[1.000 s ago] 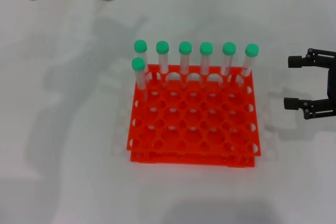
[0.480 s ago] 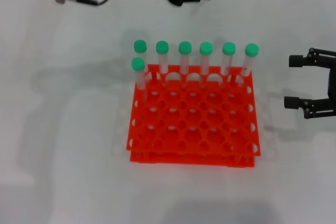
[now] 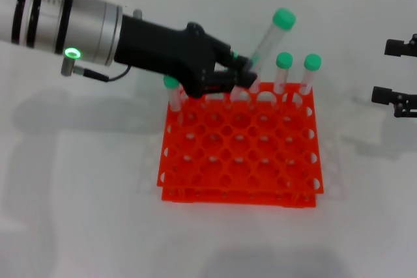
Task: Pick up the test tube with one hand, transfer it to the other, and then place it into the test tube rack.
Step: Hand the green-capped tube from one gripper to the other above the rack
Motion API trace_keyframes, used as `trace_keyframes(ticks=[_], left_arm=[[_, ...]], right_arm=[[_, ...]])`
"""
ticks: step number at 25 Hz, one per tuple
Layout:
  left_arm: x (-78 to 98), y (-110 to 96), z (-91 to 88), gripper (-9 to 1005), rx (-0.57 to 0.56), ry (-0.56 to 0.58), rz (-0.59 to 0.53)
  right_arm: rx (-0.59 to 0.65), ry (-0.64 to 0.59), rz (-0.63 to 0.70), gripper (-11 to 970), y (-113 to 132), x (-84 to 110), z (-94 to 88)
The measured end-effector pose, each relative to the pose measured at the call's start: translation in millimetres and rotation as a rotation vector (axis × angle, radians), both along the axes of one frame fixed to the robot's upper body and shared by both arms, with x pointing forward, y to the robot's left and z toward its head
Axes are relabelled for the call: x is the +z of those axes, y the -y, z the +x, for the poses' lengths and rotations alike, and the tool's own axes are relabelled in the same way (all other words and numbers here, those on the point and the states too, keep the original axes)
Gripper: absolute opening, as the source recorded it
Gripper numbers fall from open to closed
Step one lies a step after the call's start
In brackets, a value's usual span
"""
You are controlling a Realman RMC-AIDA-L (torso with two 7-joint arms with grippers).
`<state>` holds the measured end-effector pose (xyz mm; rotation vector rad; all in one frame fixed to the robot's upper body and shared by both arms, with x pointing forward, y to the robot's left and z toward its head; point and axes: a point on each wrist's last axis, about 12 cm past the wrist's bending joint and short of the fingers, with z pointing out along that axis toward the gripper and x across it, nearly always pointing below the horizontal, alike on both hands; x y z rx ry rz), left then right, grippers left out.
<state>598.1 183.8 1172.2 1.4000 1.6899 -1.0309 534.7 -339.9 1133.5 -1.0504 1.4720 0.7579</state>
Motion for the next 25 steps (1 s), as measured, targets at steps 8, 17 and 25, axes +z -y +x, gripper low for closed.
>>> trace_keyframes(ticks=[8, 17, 25], left_arm=[[-11.0, -5.0, -3.0, 205, -0.006, 0.017, -0.031], [-12.8, 2.5, 1.5, 205, 0.004, 0.039, -0.001], [-14.6, 14.9, 1.2, 206, -0.024, 0.045, 0.024]], right_arm=[[0.010, -0.081, 0.049, 869, -1.2, 9.9, 6.2], [0.060, -0.213, 0.313, 868, -43.3, 2.4, 18.5], [0.007, -0.171, 0.431, 869, -77.3, -20.8, 15.6]])
